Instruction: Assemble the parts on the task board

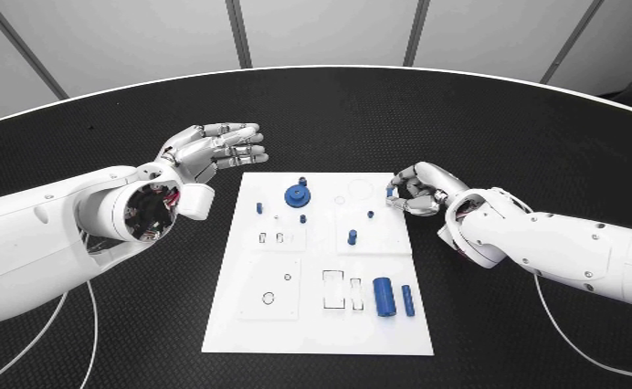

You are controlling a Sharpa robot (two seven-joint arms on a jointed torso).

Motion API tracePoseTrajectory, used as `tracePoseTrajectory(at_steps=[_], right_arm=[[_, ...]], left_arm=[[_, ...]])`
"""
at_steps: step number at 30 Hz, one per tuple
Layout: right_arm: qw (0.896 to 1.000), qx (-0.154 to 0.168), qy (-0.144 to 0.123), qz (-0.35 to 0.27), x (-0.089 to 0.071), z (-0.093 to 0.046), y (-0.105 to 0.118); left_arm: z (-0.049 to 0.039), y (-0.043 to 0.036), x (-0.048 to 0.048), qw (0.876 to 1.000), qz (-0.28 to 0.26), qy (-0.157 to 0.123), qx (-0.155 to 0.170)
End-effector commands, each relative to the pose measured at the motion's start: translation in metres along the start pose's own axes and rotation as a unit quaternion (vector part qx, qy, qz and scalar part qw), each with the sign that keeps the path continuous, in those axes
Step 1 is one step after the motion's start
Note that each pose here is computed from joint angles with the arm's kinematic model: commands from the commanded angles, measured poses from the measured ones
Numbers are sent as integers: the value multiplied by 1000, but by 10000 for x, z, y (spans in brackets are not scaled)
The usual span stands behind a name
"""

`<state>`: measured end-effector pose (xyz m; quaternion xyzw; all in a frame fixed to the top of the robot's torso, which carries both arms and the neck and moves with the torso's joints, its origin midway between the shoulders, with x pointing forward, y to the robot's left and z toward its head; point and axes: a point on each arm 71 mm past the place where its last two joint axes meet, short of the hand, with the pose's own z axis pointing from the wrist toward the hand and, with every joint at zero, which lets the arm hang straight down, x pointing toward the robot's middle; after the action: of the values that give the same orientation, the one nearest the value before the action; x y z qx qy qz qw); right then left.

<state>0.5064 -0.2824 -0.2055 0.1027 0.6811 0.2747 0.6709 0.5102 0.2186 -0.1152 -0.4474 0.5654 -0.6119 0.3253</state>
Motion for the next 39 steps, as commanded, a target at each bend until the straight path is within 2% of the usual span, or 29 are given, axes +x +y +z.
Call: tracePoseTrajectory(at_steps=[1,5,11,18,23,30,39], right_arm=[[1000,-4,4,4,10,-40,54],[1000,-8,10,12,6,-85,185],[999,-26,18,27,-21,-100,529],[996,-74,34,26,-1,-52,1027],[993,-103,49,21,125,49,1303],[989,-131,65,11,330,201,1575],[983,-166,82,-13,650,277,1835]], left_arm=[[5,0,-4,1000,0,0,0],[21,1,-14,1000,1,-2,0],[47,3,-33,1000,2,-4,0],[86,6,-39,1000,2,-5,-1],[104,9,-36,1000,3,-4,-1],[123,10,-39,1000,3,-5,-1],[142,13,-24,1000,3,-4,-1]])
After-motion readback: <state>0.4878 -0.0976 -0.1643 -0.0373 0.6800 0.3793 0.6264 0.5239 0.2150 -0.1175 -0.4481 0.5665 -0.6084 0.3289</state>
